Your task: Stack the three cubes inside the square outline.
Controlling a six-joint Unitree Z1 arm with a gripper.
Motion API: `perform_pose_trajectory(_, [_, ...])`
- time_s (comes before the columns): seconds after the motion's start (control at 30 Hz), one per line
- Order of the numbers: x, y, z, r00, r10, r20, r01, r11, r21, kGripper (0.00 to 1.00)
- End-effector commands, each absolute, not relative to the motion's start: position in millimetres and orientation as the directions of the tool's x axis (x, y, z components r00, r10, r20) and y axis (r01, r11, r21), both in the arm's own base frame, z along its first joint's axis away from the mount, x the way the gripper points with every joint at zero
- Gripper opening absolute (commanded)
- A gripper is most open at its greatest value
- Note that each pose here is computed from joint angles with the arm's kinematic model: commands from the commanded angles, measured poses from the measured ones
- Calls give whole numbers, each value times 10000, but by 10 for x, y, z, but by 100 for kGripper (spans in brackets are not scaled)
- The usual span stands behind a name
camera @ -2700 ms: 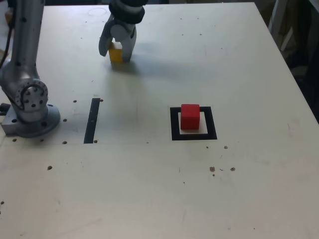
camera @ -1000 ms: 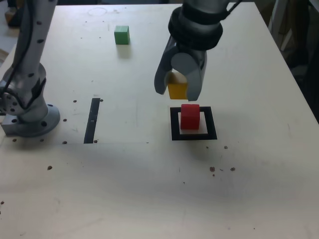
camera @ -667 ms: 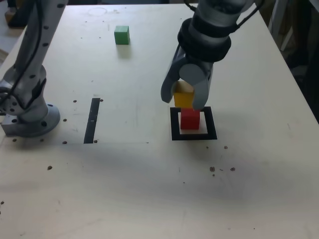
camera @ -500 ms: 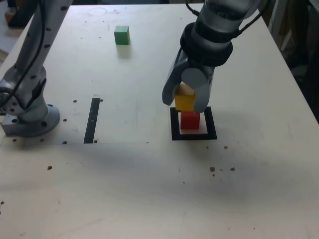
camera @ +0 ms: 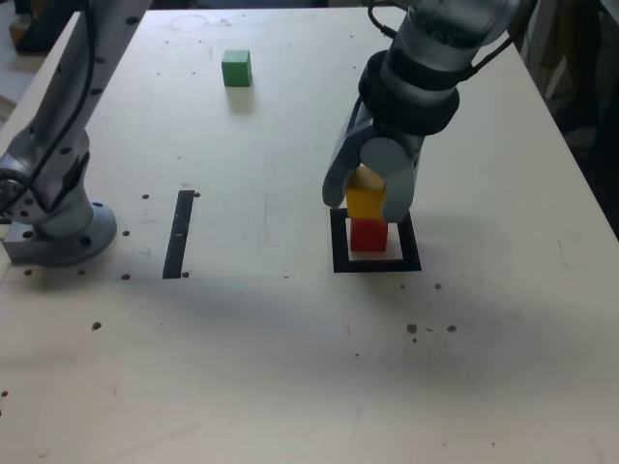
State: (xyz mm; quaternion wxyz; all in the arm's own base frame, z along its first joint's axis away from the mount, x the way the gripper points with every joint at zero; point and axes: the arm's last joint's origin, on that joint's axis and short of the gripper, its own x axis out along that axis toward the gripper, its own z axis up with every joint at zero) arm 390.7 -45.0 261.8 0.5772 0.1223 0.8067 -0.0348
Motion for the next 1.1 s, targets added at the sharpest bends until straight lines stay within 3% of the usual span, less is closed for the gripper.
perform_pose_trajectory(0.0, [3916,-434,2603,-3129,1603,-9361,2376,9675,863,33])
perform_pose_trajectory(0.2, [3921,-420,2586,-3166,1579,-9353,2360,9681,836,37])
perform_pose_trajectory(0.27, [3930,-415,2571,-3150,1531,-9367,2386,9680,779,51])
perform_pose_trajectory(0.4, [3953,-403,2526,-3077,1398,-9411,2478,9668,626,89])
perform_pose_trajectory(0.47, [3955,-396,2506,-3080,1355,-9417,2487,9669,578,96])
perform_pose_trajectory(0.8, [3909,-351,2505,-3171,1350,-9387,2405,9689,581,98])
perform_pose_trajectory(1.07, [3651,-274,2895,-2519,2003,-9468,2520,9582,1357,99])
